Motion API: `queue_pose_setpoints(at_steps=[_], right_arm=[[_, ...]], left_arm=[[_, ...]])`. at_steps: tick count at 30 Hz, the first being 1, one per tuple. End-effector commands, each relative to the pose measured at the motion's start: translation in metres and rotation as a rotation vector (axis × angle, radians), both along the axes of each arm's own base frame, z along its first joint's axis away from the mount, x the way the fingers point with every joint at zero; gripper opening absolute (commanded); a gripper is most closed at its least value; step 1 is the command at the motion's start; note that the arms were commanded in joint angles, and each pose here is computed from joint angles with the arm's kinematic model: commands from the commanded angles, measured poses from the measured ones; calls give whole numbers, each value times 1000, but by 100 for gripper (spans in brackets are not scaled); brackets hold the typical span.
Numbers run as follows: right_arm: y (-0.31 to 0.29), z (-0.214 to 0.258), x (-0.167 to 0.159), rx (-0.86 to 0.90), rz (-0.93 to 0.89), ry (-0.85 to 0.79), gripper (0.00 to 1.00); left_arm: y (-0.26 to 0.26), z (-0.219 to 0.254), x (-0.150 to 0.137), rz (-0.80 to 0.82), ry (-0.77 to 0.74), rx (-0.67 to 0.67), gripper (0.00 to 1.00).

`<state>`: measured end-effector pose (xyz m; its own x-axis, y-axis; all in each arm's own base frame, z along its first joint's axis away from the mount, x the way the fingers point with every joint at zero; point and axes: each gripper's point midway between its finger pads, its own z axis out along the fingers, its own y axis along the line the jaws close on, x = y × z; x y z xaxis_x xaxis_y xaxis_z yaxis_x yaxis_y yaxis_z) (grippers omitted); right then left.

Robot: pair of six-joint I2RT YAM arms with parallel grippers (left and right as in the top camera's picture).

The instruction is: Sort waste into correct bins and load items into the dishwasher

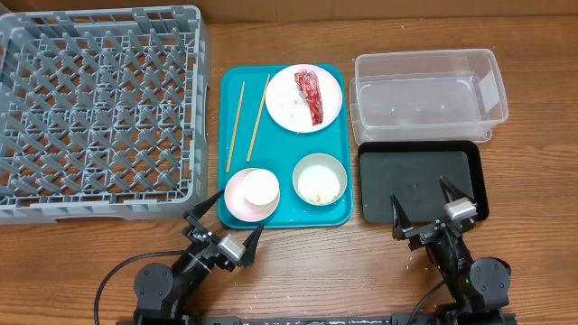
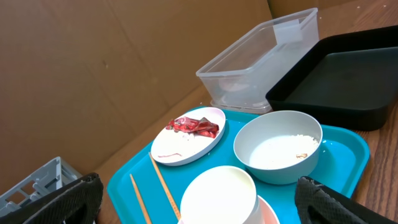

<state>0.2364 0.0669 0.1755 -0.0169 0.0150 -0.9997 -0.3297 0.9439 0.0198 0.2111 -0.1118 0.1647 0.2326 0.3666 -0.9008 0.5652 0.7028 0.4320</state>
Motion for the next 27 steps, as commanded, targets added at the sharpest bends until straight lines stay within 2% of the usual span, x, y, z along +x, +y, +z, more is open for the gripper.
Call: queue_pose_setpoints(at_steps=[1, 6, 20, 22, 24, 25, 27], right_arm=[[26, 2, -12, 2, 169, -18, 100], [26, 2, -12, 2, 169, -18, 100], [27, 3, -13, 3, 177, -23, 100], [27, 10, -13, 24, 178, -44, 100], [27, 28, -14, 125, 184, -77, 100], [27, 46, -18, 194, 194, -104, 100], [31, 69, -26, 222, 232, -146, 100]], left_arm=[[-19, 1, -16, -137, 10, -26, 100], [-13, 1, -11, -91, 9, -24, 100], [-21, 2, -19, -156, 8, -27, 100], [-22, 6, -19, -160, 10, -51, 100], [-24, 20, -22, -182, 7, -112, 100], [-23, 36, -25, -183, 5, -156, 100], [-22, 58, -28, -178, -23, -178, 100]])
